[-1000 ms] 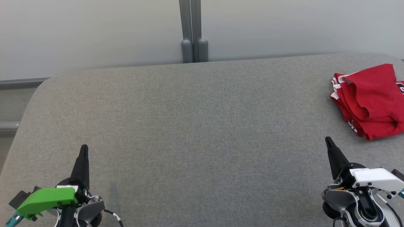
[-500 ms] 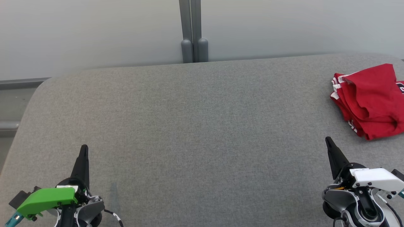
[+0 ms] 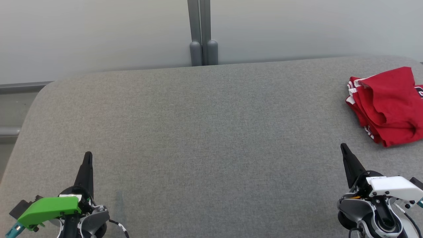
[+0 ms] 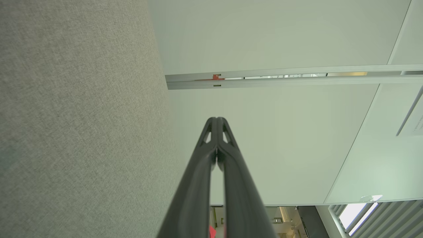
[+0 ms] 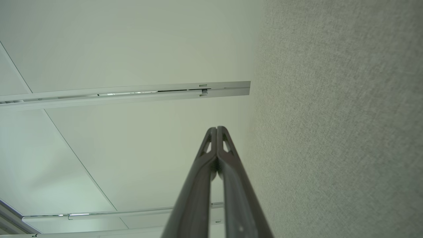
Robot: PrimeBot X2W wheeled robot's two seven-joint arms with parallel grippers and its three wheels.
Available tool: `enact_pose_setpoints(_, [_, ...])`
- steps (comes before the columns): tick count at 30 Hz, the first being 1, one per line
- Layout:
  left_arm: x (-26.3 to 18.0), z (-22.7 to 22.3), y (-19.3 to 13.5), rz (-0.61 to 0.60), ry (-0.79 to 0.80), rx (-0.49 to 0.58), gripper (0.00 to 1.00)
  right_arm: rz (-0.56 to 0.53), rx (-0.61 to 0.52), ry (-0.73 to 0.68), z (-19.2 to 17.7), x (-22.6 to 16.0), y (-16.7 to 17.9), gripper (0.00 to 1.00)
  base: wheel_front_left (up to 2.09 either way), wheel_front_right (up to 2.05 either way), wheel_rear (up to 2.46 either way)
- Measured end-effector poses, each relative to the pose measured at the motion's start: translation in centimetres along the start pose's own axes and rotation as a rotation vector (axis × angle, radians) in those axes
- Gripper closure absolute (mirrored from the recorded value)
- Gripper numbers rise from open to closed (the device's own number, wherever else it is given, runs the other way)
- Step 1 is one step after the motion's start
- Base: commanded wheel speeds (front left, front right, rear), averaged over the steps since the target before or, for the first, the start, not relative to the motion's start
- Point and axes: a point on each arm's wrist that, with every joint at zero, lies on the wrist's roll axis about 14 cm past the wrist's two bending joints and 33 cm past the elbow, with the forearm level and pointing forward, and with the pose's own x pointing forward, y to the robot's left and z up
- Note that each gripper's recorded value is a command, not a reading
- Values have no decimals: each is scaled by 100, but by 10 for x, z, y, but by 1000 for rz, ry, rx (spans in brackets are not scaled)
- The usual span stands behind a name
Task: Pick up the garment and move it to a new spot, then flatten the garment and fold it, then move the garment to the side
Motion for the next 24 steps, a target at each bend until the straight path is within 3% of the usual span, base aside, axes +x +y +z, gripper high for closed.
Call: enact_pose_setpoints(24, [0,0,0,0,0,0,100,0,0,-1,0,0,0,100,0,0,0])
